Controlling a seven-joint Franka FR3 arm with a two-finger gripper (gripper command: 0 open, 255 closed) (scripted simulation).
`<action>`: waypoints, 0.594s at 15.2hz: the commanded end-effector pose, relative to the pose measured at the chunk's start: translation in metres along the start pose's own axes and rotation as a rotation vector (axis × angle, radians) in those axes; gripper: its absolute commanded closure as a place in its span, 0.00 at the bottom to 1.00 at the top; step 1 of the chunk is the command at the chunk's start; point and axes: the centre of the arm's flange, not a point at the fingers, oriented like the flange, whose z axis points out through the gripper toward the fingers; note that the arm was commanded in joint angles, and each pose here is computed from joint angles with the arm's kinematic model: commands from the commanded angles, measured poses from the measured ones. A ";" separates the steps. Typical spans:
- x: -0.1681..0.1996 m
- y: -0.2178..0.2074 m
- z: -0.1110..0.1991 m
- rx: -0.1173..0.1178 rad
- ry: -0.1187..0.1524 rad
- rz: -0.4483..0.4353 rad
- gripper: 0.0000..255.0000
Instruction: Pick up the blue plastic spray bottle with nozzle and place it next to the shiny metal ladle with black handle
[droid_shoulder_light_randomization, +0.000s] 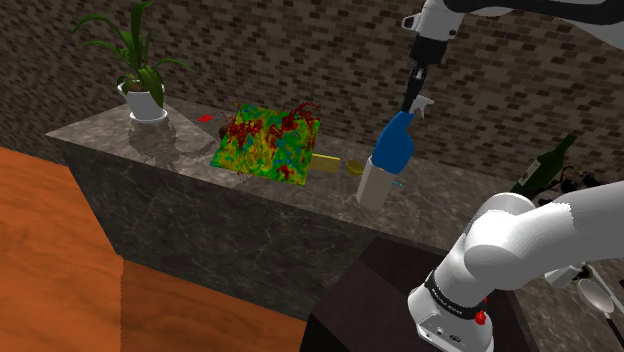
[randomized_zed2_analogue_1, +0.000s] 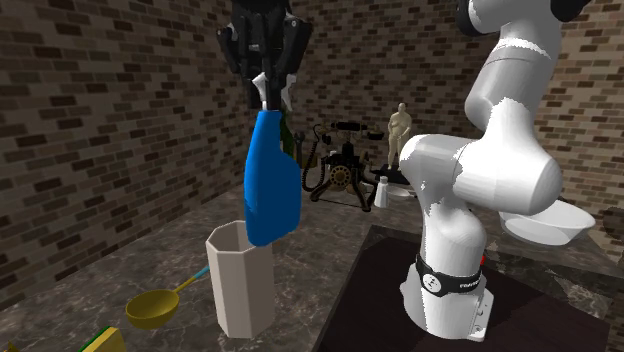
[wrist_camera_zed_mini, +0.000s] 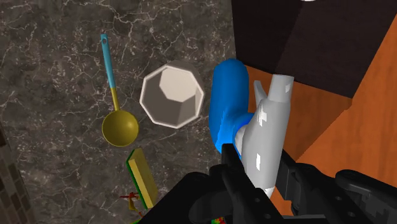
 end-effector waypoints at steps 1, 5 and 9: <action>0.001 -0.001 -0.011 0.000 0.000 0.000 1.00; 0.001 0.000 -0.032 0.000 0.000 0.000 1.00; 0.001 0.000 -0.053 0.000 0.000 0.000 1.00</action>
